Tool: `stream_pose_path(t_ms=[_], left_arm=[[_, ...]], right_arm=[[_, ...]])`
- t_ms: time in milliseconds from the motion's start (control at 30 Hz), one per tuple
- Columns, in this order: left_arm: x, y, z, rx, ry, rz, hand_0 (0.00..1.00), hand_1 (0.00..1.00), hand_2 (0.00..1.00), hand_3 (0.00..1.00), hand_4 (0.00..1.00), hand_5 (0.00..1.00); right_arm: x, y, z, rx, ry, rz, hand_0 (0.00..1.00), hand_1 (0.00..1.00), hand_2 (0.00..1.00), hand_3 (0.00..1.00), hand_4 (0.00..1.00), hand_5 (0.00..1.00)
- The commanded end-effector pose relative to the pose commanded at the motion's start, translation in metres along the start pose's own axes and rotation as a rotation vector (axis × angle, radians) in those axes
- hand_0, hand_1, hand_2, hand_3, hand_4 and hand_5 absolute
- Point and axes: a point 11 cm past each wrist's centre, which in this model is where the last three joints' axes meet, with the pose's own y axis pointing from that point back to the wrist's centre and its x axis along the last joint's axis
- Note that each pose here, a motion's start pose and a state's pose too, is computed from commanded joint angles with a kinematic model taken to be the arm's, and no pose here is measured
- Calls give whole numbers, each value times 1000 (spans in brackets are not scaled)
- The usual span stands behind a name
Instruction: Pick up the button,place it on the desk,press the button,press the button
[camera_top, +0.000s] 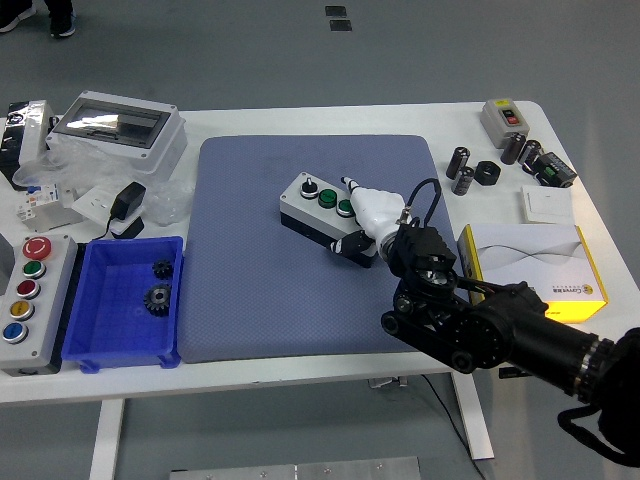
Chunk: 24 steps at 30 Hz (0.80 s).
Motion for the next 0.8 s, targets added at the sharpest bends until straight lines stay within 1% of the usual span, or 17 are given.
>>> stream_pose_path(t_ms=[100,133,300,333,433,500,533,600,700,733,800], left_arm=[[0,0,0,-1,0,-1,694,642,599,656,666,306],[0,0,0,-1,0,-1,694,642,599,656,667,306],[0,0,0,-8,1,-4,694,642,599,656,667,306],[-1,0,1,-10,1,-4,694,642,600,657,669,308],[-1,0,1,-13,1,-5,694,642,600,657,669,308],[-1,0,1,-13,1,-6,694,642,600,657,669,308],[-1,0,1,-13,1,-6,694,642,602,660,669,302],[-2,-1,0,-12,2,-6,694,642,602,660,669,302],[-2,-1,-1,-10,3,-7,694,642,602,660,669,302],[-2,-1,-2,-9,3,-7,694,642,604,664,674,309],[-2,-1,-2,-8,4,-6,694,642,604,664,674,309]], right_arm=[[0,0,0,1,5,3,191,398,497,687,293,134],[0,0,0,2,8,5,117,305,397,502,216,2],[2,0,2,11,45,19,117,305,397,502,216,2],[2,0,2,16,55,21,87,270,363,432,151,2],[6,1,0,45,74,35,87,270,363,432,151,2],[14,2,-1,81,69,51,87,270,363,432,151,2],[18,3,0,100,61,58,66,249,331,313,22,2],[30,5,0,144,38,64,66,249,331,313,22,2],[46,10,-1,231,19,48,66,249,331,313,22,2],[51,13,-2,266,14,38,65,248,330,267,16,2],[61,19,-3,331,2,22,65,248,330,267,16,2]])
